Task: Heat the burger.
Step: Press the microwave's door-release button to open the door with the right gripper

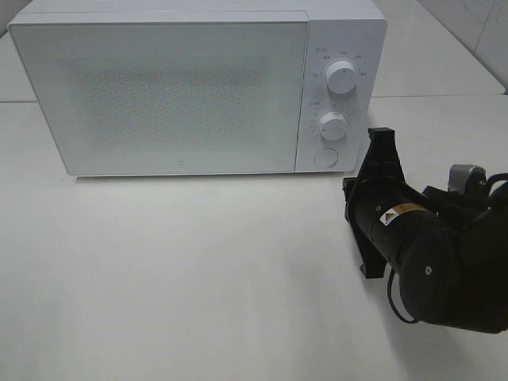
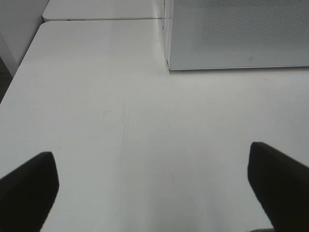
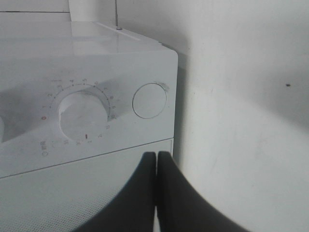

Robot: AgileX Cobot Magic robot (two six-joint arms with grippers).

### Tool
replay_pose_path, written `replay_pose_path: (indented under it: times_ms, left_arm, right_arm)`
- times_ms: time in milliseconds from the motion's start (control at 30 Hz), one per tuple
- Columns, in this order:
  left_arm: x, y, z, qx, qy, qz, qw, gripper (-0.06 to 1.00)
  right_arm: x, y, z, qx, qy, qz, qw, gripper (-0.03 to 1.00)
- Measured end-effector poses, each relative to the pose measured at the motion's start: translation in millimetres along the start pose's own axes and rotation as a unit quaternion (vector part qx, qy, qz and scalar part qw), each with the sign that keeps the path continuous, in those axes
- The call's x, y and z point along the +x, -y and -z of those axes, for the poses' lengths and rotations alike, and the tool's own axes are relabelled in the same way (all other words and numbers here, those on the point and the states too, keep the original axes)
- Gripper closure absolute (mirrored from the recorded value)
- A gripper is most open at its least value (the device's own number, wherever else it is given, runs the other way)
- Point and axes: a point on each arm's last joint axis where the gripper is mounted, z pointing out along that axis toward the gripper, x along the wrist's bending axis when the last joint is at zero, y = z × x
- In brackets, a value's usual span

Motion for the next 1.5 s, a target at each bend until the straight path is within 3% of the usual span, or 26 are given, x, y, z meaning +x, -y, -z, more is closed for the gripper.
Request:
replay_pose_path:
  times_ms: [800,1500]
  left_arm:
    - [0.0,0.0,0.0,0.0,0.0,0.0,1.0,-0.04]
    - [0.0,0.0,0.0,0.0,0.0,0.0,1.0,-0.04]
  right_arm:
    - [9.0,-1.7,-71.1,0.0,0.008,-0.001,1.0,0.96]
    - [-1.0,7.6,-106.6,-0.008,0.007,-0.014,1.0,0.96]
